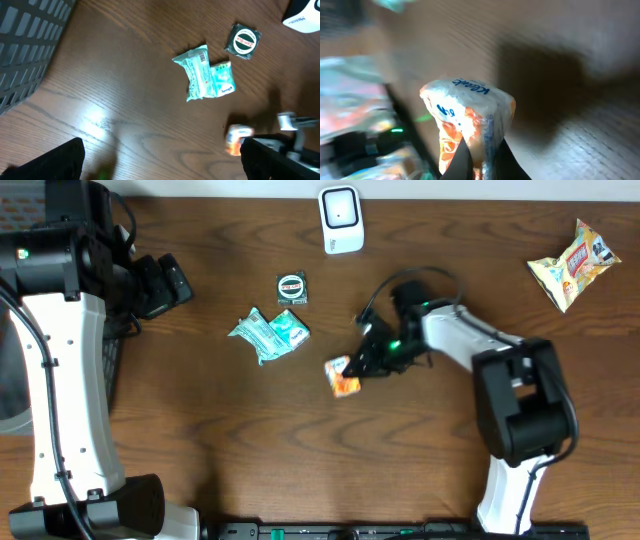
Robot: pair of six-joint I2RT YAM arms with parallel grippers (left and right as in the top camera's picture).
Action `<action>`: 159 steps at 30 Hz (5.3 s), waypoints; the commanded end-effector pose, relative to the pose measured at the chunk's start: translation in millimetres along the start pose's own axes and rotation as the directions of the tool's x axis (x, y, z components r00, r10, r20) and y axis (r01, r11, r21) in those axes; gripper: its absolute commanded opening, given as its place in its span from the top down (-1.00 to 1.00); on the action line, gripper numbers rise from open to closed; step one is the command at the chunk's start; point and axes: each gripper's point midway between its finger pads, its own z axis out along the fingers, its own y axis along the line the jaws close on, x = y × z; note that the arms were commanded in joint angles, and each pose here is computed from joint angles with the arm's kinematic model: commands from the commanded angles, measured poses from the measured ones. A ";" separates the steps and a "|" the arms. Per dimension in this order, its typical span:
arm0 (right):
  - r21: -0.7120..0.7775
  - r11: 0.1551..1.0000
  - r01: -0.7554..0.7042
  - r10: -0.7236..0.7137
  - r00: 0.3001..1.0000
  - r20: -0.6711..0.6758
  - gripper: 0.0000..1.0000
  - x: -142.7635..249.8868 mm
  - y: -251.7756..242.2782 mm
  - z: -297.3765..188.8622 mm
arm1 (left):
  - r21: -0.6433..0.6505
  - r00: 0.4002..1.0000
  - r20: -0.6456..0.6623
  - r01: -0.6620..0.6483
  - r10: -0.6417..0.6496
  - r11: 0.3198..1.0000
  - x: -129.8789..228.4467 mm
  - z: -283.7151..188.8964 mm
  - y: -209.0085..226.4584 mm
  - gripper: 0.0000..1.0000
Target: Scan the item barcode
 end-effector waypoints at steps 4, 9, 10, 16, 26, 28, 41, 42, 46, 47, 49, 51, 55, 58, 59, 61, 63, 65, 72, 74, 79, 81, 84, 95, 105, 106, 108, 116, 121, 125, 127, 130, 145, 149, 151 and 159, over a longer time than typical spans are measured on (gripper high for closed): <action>-0.465 0.843 0.271 -0.142 0.945 0.294 0.98 -30.6 80.6 -108.1 | -0.001 1.000 0.015 -0.001 0.001 1.000 -0.6 -4.9 1.0 -0.95; -0.495 0.826 0.269 -0.109 0.938 0.329 0.98 -33.9 77.2 -126.7 | -0.001 1.000 0.015 -0.001 0.001 1.000 -0.6 -4.9 1.0 -0.95; -0.496 0.826 0.268 -0.108 0.939 0.327 0.98 -33.6 77.5 -126.3 | -0.001 1.000 0.015 -0.001 0.001 1.000 -0.6 -4.9 1.0 -0.95; -0.500 0.826 0.261 -0.104 0.942 0.319 0.98 -32.7 78.9 -124.2 | -0.001 1.000 0.015 -0.001 0.001 1.000 -0.6 -4.9 1.0 -0.96; -0.498 0.823 0.272 -0.119 0.941 0.318 0.98 -32.5 80.8 -121.7 | -0.001 1.000 0.015 -0.001 0.001 1.000 -0.6 -4.9 1.0 -0.95; -0.498 0.824 0.272 -0.118 0.941 0.318 0.98 -32.5 80.8 -121.6 | -0.001 1.000 0.015 -0.001 0.001 1.000 -0.6 -4.9 1.0 -0.96; -0.427 0.875 0.230 -0.122 0.957 0.265 0.98 -30.6 74.4 -99.8 | -0.001 1.000 0.015 -0.001 0.001 1.000 -0.6 -4.9 1.0 -0.96; -0.450 0.860 0.242 -0.127 0.954 0.270 0.98 -30.0 78.8 -102.1 | -0.001 1.000 0.015 -0.001 0.001 1.000 -0.6 -4.9 1.0 -0.94; -0.505 0.813 0.290 -0.153 0.943 0.295 0.98 -28.3 90.6 -108.6 | -0.001 1.000 0.015 -0.001 0.001 1.000 -0.6 -4.9 1.0 -0.96; -0.505 0.813 0.290 -0.154 0.943 0.294 0.98 -28.2 90.8 -108.2 | -0.001 1.000 0.015 -0.001 0.001 1.000 -0.6 -4.9 1.0 -0.96; -0.506 0.813 0.289 -0.153 0.944 0.293 0.98 -28.0 91.0 -108.0 | -0.001 1.000 0.015 -0.001 0.001 1.000 -0.6 -4.9 1.0 -0.96; -0.507 0.814 0.285 -0.149 0.945 0.292 0.99 -28.2 90.8 -108.3 | -0.001 1.000 0.015 -0.001 0.001 1.000 -0.6 -4.9 1.0 -0.96; -0.508 0.815 0.277 -0.141 0.947 0.289 0.98 -28.4 90.1 -109.2 | -0.001 1.000 0.015 -0.001 0.001 1.000 -0.6 -4.9 1.0 -0.96; -0.510 0.816 0.271 -0.136 0.948 0.286 0.98 -28.5 90.1 -109.2 | -0.001 1.000 0.015 -0.001 0.001 1.000 -0.6 -4.9 1.0 -0.96; -0.510 0.817 0.271 -0.136 0.949 0.286 0.99 -28.5 90.1 -109.1 | -0.001 1.000 0.015 -0.001 0.001 1.000 -0.6 -4.9 1.0 -0.95; -0.510 0.817 0.271 -0.136 0.949 0.286 0.98 -28.5 90.1 -109.1 | -0.001 1.000 0.015 -0.001 0.001 1.000 -0.6 -4.9 1.0 -0.96; -0.487 0.832 0.266 -0.139 0.949 0.282 0.98 -29.0 86.5 -106.0 | -0.001 1.000 0.015 -0.001 0.001 1.000 -0.6 -4.9 1.0 -0.95; -0.386 0.903 0.190 -0.104 0.967 0.233 0.98 -30.6 69.4 -89.6 | -0.001 1.000 0.015 -0.001 0.001 1.000 -0.6 -4.9 1.0 -0.96; 0.304 0.953 -0.008 -0.031 0.992 0.123 0.98 -31.7 -3.3 -38.6 | -0.001 1.000 0.015 -0.001 0.001 1.000 -0.6 -4.9 1.0 -0.95; 0.480 0.877 -0.017 -0.051 0.990 0.128 0.98 -38.7 -12.8 -49.6 | -0.001 1.000 0.015 -0.001 0.001 1.000 -0.6 -4.9 1.0 -0.95; 0.878 0.478 -0.027 -0.233 0.960 0.156 0.98 -71.2 -23.6 -102.2 | -0.001 1.000 0.015 -0.001 0.001 1.000 -0.6 -4.9 1.0 -0.96; 0.940 0.338 -0.057 -0.361 0.914 0.185 0.98 -96.6 -16.0 -118.9 | -0.001 1.000 0.015 -0.001 0.001 1.000 -0.6 -4.9 1.0 -0.96; 0.962 0.271 -0.025 -0.548 0.818 0.176 0.98 -138.1 9.5 -126.6 | -0.001 1.000 0.015 -0.001 0.001 1.000 -0.6 -4.9 1.0 -0.95; 0.909 0.416 -0.027 -0.760 0.539 0.364 0.99 -234.9 82.6 -158.1 | -0.001 1.000 0.015 -0.001 0.001 1.000 -0.6 -4.9 1.0 -0.96; 0.996 -0.008 0.093 -0.855 0.516 -0.055 0.98 -319.9 45.4 -135.8 | -0.001 1.000 0.015 -0.001 0.001 1.000 -0.6 -4.9 1.0 -0.95; 0.995 -0.060 0.085 -0.843 0.529 -0.096 0.99 -322.3 35.2 -133.3 | -0.001 1.000 0.015 -0.001 0.001 1.000 -0.6 -4.9 1.0 -0.95; 0.992 -0.108 0.063 -0.814 0.567 -0.125 0.98 -321.7 15.9 -129.2 | -0.001 1.000 0.015 -0.001 0.001 1.000 -0.6 -4.9 1.0 -0.95; 0.994 -0.099 0.039 -0.835 0.540 -0.104 0.98 -326.1 27.2 -130.0 | -0.001 1.000 0.015 -0.001 0.001 1.000 -0.6 -4.9 1.0 -0.95; 0.998 -0.058 -0.027 -0.833 0.552 -0.034 0.98 -323.6 47.1 -154.2 | -0.001 1.000 0.015 -0.001 0.001 1.000 -0.6 -4.9 1.0 -0.96; 0.994 0.027 -0.106 -0.807 0.584 0.084 0.99 -313.1 56.0 -195.9 | -0.001 1.000 0.015 -0.001 0.001 1.000 -0.6 -4.9 1.0 -0.95; 0.990 0.045 -0.136 -0.778 0.617 0.120 0.98 -303.8 49.0 -219.4 | -0.001 1.000 0.015 -0.001 0.001 1.000 -0.6 -4.9 1.0 -0.96; 0.974 0.082 -0.213 -0.665 0.716 0.213 0.98 -274.1 10.0 -263.4 | -0.001 1.000 0.015 -0.001 0.001 1.000 -0.6 -4.9 1.0 -0.96; 0.818 0.397 -0.415 -0.005 0.891 0.454 0.98 -125.0 -212.1 -311.4 | -0.001 1.000 0.015 -0.001 0.001 1.000 -0.6 -4.9 1.0 -0.96; 0.794 0.389 -0.466 0.000 0.862 0.506 0.98 -118.3 -242.9 -318.5 | -0.001 1.000 0.015 -0.001 0.001 1.000 -0.6 -4.9 1.0 -0.95; 0.792 0.375 -0.483 -0.005 0.853 0.522 0.98 -115.5 -254.8 -321.8 | -0.001 1.000 0.015 -0.001 0.001 1.000 -0.6 -4.9 1.0 -0.95; 0.795 0.003 -0.607 0.048 0.794 0.606 0.96 -54.9 -275.0 -396.8 | -0.001 1.000 0.015 -0.001 0.001 1.000 -0.6 -4.9 1.0 -0.96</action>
